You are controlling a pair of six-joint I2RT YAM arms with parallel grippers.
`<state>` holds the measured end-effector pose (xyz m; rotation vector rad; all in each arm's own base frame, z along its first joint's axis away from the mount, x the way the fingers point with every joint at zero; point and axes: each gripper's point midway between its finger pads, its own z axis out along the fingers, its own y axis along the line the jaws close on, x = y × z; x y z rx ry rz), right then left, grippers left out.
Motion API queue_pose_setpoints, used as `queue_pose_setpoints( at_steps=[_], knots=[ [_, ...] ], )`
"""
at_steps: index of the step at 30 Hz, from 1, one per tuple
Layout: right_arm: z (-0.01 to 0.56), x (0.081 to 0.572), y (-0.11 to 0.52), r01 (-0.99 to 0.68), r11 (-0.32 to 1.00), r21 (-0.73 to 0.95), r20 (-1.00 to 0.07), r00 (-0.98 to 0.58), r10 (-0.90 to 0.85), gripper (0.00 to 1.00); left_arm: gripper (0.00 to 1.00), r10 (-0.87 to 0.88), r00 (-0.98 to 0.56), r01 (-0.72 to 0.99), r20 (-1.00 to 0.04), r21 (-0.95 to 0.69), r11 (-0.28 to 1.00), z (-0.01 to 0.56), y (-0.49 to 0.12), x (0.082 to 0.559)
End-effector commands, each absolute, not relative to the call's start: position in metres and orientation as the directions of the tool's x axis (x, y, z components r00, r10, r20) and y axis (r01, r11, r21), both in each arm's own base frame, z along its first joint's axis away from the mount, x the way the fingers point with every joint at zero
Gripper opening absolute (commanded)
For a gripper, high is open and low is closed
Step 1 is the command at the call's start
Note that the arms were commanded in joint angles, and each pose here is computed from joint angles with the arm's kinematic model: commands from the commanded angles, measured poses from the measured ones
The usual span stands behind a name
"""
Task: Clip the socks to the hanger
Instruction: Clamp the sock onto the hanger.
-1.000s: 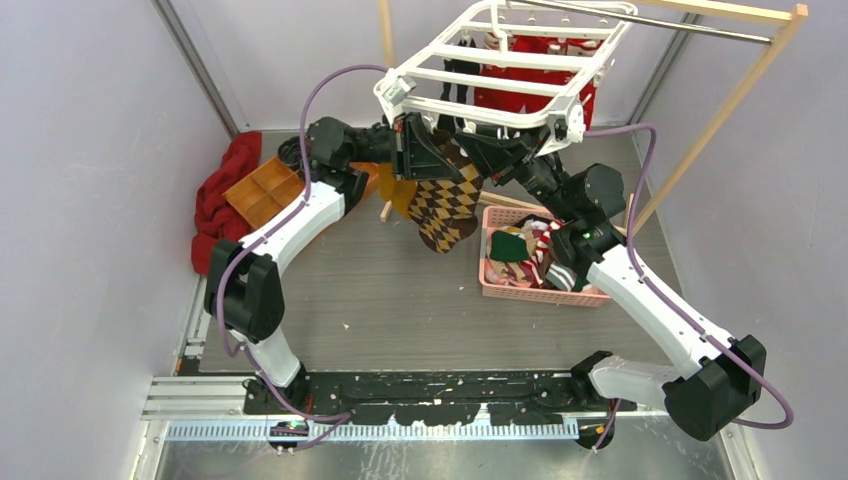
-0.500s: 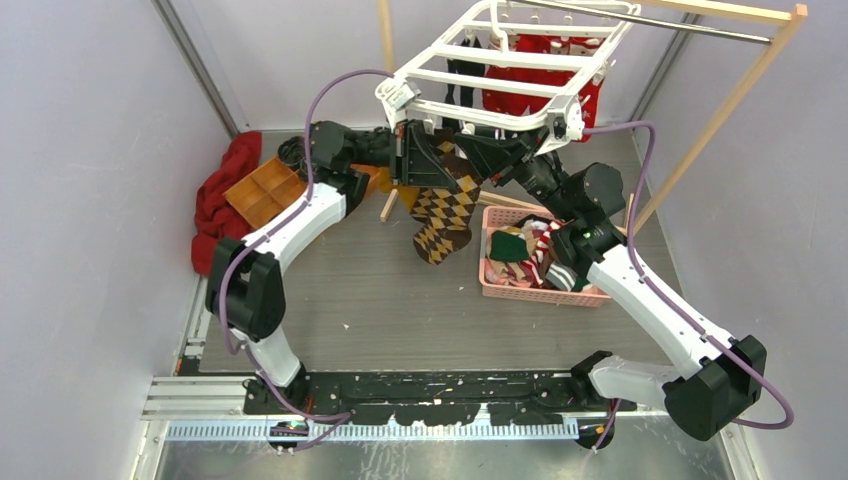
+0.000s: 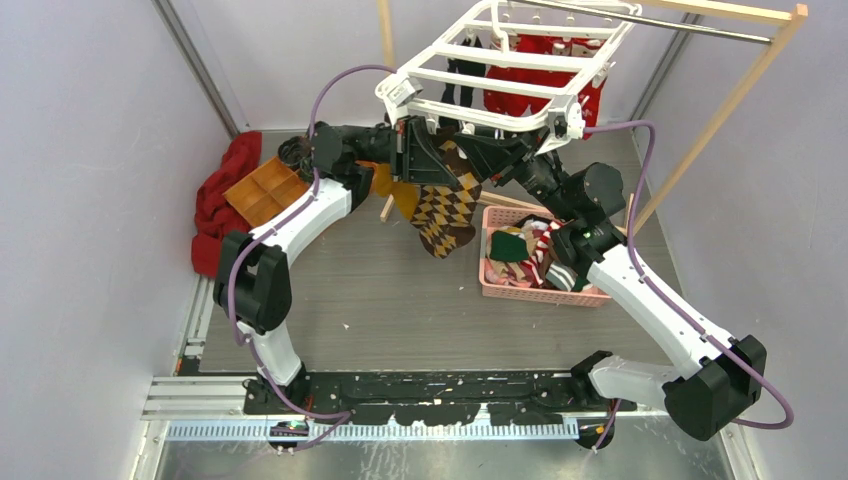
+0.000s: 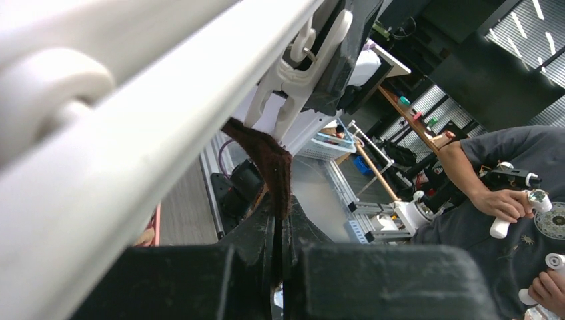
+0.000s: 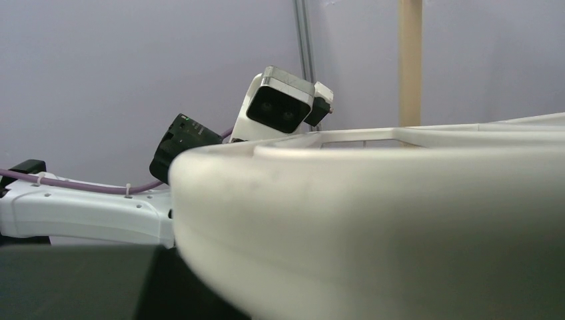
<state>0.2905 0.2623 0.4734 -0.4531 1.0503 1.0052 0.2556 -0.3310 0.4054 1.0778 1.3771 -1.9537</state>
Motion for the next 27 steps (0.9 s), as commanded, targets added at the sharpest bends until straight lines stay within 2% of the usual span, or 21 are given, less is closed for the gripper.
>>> queue_pose_setpoints(
  at_steps=[1,7,14,27],
  knots=[
    [0.5,0.275,0.26,-0.879,0.467,0.093,-0.848,0.176,0.499,0.06,0.0,-0.002,-0.49,0.804,-0.872,-0.451,-0.387,0.427,-0.328,0.245],
    [0.5,0.274,0.26,-0.882,0.463,0.091,-0.848,0.175,0.501,0.06,0.0,-0.015,-0.483,0.807,-0.875,-0.439,-0.395,0.432,-0.327,0.243],
    [0.515,0.276,0.251,-0.872,0.486,0.061,-0.829,0.227,0.511,0.06,0.0,0.058,-0.515,0.777,-0.855,-0.494,-0.389,0.406,-0.326,0.241],
    [0.513,0.27,0.256,-0.895,0.438,0.086,-0.83,0.178,0.528,0.06,0.0,0.061,-0.432,0.801,-0.9,-0.414,-0.432,0.411,-0.334,0.235]
  ],
)
